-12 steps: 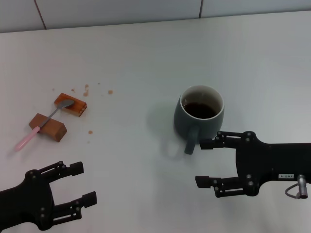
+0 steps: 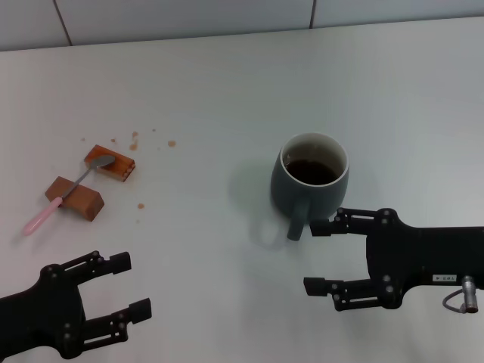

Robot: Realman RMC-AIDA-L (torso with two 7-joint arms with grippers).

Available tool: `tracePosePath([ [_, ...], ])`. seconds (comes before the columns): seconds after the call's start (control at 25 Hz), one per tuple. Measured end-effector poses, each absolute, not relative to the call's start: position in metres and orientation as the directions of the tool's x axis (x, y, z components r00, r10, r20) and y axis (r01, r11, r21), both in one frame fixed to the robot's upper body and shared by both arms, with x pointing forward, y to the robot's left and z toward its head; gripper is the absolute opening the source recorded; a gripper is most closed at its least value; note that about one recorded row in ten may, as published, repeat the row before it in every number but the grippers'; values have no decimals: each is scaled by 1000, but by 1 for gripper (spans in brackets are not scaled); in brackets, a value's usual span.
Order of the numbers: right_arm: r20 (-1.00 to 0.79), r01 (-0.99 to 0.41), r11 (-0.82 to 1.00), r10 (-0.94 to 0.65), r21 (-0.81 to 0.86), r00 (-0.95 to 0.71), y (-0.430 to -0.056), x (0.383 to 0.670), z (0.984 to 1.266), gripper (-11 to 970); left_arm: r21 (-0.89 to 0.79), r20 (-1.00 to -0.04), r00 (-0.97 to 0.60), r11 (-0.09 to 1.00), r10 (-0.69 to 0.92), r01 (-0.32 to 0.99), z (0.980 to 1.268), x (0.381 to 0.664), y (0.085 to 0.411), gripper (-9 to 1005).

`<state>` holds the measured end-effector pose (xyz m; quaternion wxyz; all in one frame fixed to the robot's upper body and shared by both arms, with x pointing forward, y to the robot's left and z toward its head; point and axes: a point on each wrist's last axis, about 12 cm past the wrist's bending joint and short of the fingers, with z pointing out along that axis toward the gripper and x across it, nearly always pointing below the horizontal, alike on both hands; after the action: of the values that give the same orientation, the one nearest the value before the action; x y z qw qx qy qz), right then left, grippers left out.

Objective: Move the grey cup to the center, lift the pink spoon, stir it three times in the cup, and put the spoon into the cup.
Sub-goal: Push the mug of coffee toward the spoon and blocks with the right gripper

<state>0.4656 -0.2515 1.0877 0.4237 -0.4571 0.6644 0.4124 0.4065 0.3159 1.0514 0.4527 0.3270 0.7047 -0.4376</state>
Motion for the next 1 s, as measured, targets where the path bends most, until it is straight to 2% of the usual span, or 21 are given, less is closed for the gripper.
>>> tracePosePath([
  [0.12,-965,-952,283,-196,114,-174,-256,466,1090,778,-317,-925,-373,407,66,857,1051,407,316,797],
  [0.24,-997,-899,436,-43,45,-71,-269,464,1091,770,-312,-927,-369,409,65,857,1051,407,316,796],
  [0.36,-990,-778,627,127,37,55,-291,456,1084,762,-313,-928,-368,407,63,858,1051,407,316,796],
  [0.44,-968,-618,783,206,76,141,-310,448,1066,757,-312,-928,-367,406,63,859,1051,407,316,796],
  [0.48,-968,-618,783,206,76,141,-310,448,1066,754,-311,-929,-366,404,63,860,1051,408,316,796],
  [0.6,-966,-469,880,177,70,189,-319,443,1046,746,-308,-930,-362,399,64,863,1052,409,315,796],
  [0.76,-974,-345,938,101,25,202,-319,439,1027,736,-306,-931,-358,395,65,866,1053,411,314,796],
  [1.0,-984,-319,944,-32,-88,177,-307,443,1014,720,-305,-932,-357,389,67,869,1053,411,313,796],
])
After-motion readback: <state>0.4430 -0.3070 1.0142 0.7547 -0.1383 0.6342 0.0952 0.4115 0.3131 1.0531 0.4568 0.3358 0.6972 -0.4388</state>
